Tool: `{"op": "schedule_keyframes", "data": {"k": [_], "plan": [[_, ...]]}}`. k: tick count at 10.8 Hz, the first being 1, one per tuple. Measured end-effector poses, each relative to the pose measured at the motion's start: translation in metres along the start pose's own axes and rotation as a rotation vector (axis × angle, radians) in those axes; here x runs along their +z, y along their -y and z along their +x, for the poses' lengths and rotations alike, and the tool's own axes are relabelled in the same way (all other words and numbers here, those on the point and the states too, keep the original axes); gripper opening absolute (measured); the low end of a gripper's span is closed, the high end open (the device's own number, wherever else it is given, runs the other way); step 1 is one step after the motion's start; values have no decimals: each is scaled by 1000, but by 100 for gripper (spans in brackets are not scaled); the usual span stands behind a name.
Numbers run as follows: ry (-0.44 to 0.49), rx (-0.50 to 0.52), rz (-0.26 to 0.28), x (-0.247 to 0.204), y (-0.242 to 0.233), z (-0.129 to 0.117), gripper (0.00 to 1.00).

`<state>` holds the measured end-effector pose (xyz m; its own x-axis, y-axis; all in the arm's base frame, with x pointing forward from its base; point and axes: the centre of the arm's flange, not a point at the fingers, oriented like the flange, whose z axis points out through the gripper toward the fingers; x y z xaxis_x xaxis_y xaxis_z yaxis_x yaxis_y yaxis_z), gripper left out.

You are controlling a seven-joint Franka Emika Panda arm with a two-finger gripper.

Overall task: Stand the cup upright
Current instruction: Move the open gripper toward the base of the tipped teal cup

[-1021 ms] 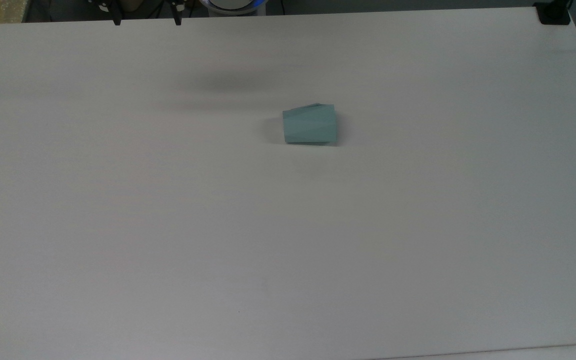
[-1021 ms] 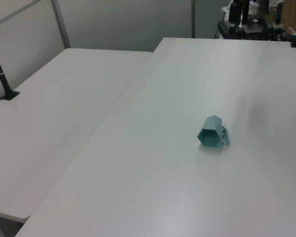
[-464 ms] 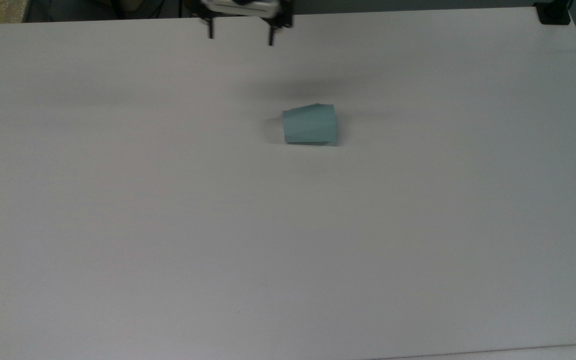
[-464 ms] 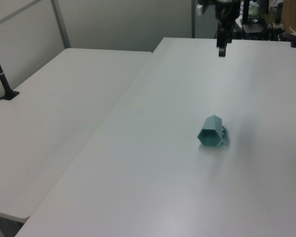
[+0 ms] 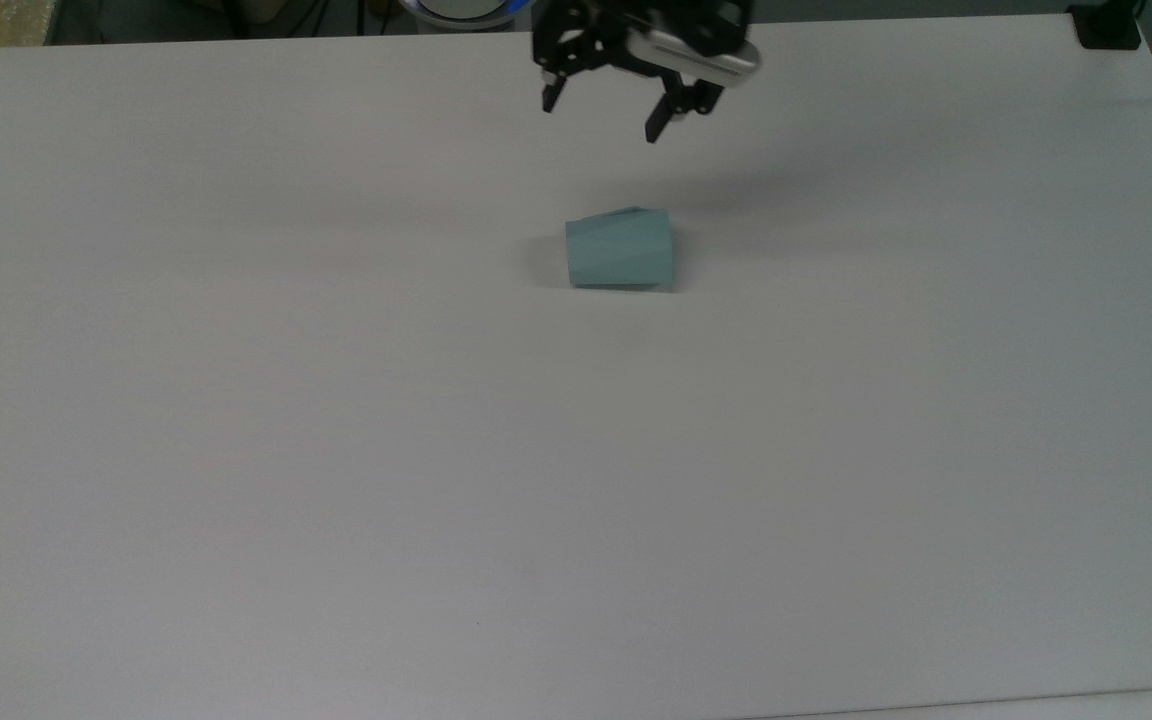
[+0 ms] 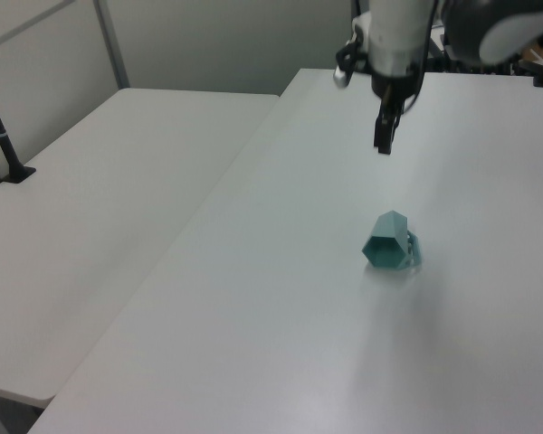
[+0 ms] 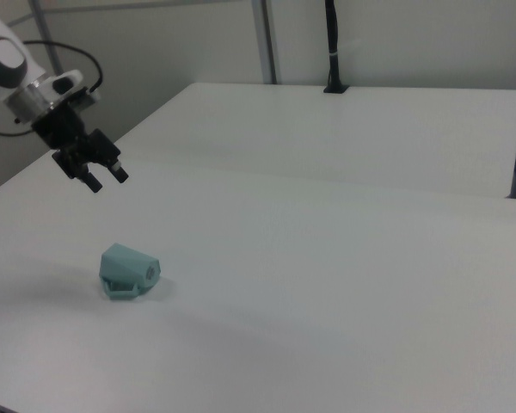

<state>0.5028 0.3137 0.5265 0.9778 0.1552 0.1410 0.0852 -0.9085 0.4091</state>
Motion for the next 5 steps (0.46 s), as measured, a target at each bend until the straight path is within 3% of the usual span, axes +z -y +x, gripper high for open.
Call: {"op": "schedule_keyframes", "data": {"k": [3, 5], "plan": [[-101, -9, -180, 16, 84, -20, 100], [-116, -41, -282, 31, 129, -42, 100]]}}
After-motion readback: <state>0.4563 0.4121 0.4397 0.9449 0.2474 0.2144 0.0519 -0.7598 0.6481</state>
